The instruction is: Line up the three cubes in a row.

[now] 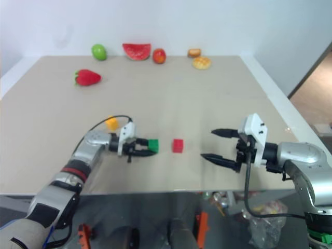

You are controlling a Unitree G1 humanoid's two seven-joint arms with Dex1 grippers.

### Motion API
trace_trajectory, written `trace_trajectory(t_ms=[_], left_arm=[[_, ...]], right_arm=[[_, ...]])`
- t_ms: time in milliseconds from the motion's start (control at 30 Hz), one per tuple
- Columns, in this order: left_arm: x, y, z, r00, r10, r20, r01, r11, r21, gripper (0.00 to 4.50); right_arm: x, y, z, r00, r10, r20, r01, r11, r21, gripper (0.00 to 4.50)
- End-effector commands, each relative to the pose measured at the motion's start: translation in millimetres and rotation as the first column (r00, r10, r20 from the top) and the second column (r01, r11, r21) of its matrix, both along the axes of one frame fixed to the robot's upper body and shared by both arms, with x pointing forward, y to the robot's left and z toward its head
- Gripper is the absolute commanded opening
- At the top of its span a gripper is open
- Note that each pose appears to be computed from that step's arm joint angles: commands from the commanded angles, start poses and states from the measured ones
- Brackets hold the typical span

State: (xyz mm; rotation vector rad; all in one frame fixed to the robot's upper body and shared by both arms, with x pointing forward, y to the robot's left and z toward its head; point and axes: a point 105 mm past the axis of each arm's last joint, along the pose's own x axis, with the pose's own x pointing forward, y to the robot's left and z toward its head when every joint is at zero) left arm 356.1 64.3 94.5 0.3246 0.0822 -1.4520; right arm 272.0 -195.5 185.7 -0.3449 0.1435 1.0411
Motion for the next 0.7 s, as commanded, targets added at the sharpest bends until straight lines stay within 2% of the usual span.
trace_trajectory(t_ms=[33,367,433,600,700], left_arm=[[5.9,2.3,5.5,0.999,0.028,0.043,-0.028,1.000,-0.005,1.31],[7.4,-4.3,-0.2,0.998,0.029,0.050,-0.030,1.000,0.002,1.31],[7.4,-4.7,-0.6,0.999,0.032,0.021,-0.032,0.999,-0.013,2.35],[9.1,-2.2,2.4,0.997,0.052,0.051,-0.050,0.998,-0.027,3.99],[7.5,4.5,4.0,0.998,0.049,0.045,-0.048,0.998,-0.033,3.99]], right_arm=[[1.7,-0.9,11.0,0.999,0.006,0.049,-0.005,1.000,-0.005,4.50],[2.5,-1.4,9.8,0.999,0.004,0.050,-0.004,1.000,-0.007,4.50],[2.5,-2.0,9.6,0.999,0.003,0.050,-0.003,1.000,-0.009,4.50],[4.2,-1.6,11.1,0.999,0.005,0.054,-0.004,1.000,-0.009,4.50],[6.0,-0.5,12.4,0.998,0.012,0.056,-0.012,1.000,-0.010,4.50]])
